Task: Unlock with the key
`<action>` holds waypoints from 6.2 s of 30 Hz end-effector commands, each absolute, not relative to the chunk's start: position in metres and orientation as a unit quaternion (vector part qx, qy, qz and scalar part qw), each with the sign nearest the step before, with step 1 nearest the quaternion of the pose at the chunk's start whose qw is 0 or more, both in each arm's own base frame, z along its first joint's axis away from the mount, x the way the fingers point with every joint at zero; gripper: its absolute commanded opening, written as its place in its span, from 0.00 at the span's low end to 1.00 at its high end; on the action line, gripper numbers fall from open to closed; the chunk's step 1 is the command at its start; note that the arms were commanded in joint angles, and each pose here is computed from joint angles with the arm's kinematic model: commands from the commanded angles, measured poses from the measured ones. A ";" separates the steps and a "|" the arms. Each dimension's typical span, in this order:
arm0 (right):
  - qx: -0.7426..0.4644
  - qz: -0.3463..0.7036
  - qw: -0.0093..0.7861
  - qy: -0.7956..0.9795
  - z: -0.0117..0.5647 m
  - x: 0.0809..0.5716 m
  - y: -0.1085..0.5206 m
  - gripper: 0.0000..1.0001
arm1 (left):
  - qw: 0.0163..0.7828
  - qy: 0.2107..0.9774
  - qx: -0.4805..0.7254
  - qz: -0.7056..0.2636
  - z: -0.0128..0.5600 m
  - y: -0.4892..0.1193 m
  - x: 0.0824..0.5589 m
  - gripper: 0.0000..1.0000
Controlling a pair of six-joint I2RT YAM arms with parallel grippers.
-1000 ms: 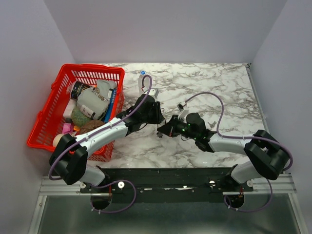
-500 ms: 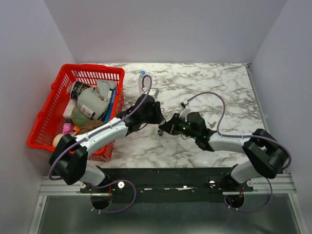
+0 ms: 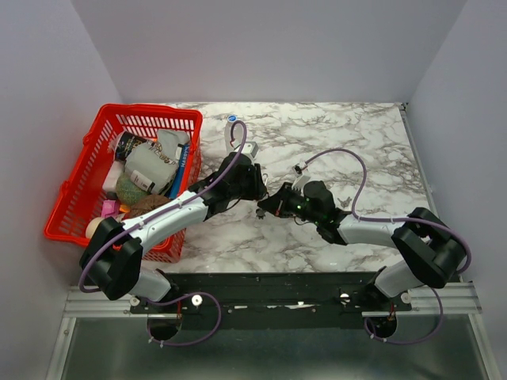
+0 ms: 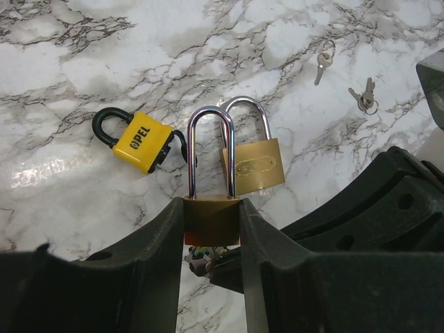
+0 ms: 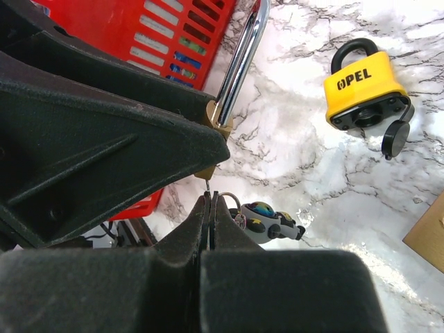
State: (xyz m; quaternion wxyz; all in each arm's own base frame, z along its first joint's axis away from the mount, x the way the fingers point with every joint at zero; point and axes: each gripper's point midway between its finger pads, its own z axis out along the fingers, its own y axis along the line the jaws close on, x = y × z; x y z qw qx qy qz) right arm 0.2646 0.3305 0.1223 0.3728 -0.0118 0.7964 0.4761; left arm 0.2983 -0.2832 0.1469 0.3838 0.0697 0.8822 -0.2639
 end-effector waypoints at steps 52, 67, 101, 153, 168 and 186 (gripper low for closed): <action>0.120 0.463 0.485 0.733 0.160 0.321 0.302 0.01 | 0.376 0.878 0.055 -0.290 0.144 -0.293 0.289 0.00; 0.106 0.455 0.536 0.703 0.188 0.340 0.291 0.01 | 0.369 0.879 0.063 -0.294 0.141 -0.298 0.284 0.00; -0.008 0.553 0.584 0.594 0.279 0.285 0.281 0.01 | 0.441 0.787 0.120 -0.414 0.222 -0.312 0.264 0.00; -0.156 0.489 0.523 0.680 0.209 0.270 0.319 0.56 | 0.433 0.823 0.059 -0.364 0.202 -0.285 0.289 0.00; -0.101 0.486 0.558 0.665 0.214 0.297 0.324 0.40 | 0.426 0.823 0.057 -0.372 0.202 -0.287 0.287 0.00; -0.035 0.486 0.570 0.662 0.216 0.310 0.314 0.01 | 0.429 0.821 0.056 -0.373 0.206 -0.284 0.289 0.04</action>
